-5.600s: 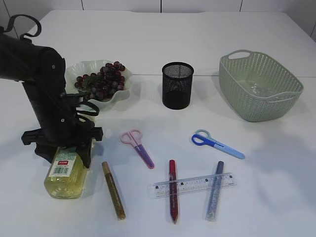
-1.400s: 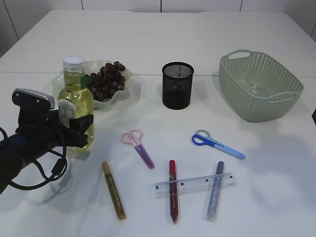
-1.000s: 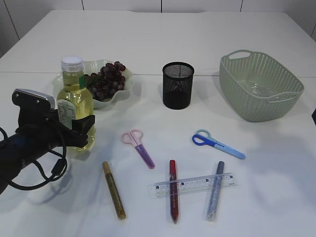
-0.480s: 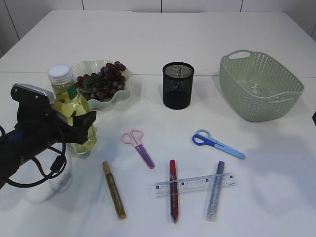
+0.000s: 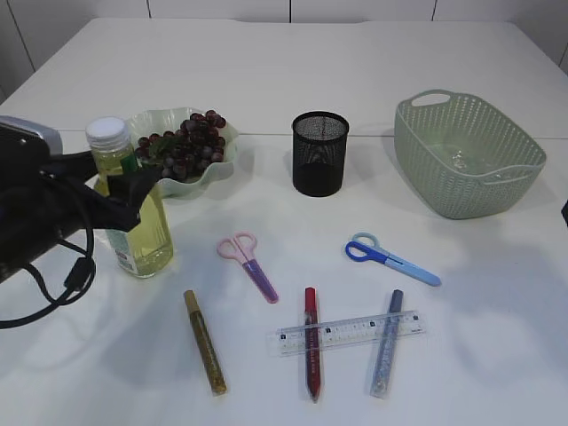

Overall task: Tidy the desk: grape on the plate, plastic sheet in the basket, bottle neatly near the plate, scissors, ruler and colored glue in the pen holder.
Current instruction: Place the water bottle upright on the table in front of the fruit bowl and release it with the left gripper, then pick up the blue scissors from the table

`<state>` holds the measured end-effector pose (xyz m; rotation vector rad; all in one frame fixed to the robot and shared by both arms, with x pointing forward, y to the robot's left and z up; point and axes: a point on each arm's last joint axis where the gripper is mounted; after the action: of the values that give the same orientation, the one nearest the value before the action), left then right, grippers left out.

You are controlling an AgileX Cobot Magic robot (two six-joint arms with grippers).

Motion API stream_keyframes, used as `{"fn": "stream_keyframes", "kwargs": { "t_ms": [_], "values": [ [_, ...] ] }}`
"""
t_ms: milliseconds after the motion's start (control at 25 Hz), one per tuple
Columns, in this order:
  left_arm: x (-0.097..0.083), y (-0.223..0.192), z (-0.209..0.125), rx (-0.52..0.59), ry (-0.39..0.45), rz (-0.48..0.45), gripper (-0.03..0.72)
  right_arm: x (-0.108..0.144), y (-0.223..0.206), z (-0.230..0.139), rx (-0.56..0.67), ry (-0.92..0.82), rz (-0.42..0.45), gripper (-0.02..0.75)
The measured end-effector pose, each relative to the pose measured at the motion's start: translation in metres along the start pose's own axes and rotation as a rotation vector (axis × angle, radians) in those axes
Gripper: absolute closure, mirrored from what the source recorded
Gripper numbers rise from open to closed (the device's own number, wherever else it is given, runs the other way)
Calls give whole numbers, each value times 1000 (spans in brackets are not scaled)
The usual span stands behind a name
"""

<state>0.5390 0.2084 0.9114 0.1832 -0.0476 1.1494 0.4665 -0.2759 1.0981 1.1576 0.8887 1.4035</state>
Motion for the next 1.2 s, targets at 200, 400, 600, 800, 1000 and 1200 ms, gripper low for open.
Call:
{"fn": "stream_keyframes", "kwargs": {
  "t_ms": [200, 400, 600, 800, 1000, 1200],
  "values": [
    [2, 14, 36, -112, 1, 3, 96, 0, 0, 0, 0, 0, 0, 229],
    [5, 30, 71, -148, -16, 10, 98, 0, 0, 0, 0, 2, 0, 229],
    [10, 53, 97, -74, -3, 47, 104, 0, 0, 0, 0, 12, 2, 229],
    [15, 77, 98, 159, 86, 107, 112, 0, 0, 0, 0, 25, 3, 229],
    [13, 105, 100, 335, 183, 128, 126, 1, 0, 0, 2, 74, 12, 229],
    [6, 134, 98, 536, 278, 112, 126, 8, 0, 1, -13, 55, 84, 229]
  ]
}}
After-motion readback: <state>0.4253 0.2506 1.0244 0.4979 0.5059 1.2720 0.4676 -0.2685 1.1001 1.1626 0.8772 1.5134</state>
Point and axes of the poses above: a point on each arm's last joint axis where the gripper is mounted, y pointing back along that axis away from the gripper, x along the wrist's bending axis when the last joint is at zero, z = x × y, and after that the axes turned 8 degrees about -y, right-handed
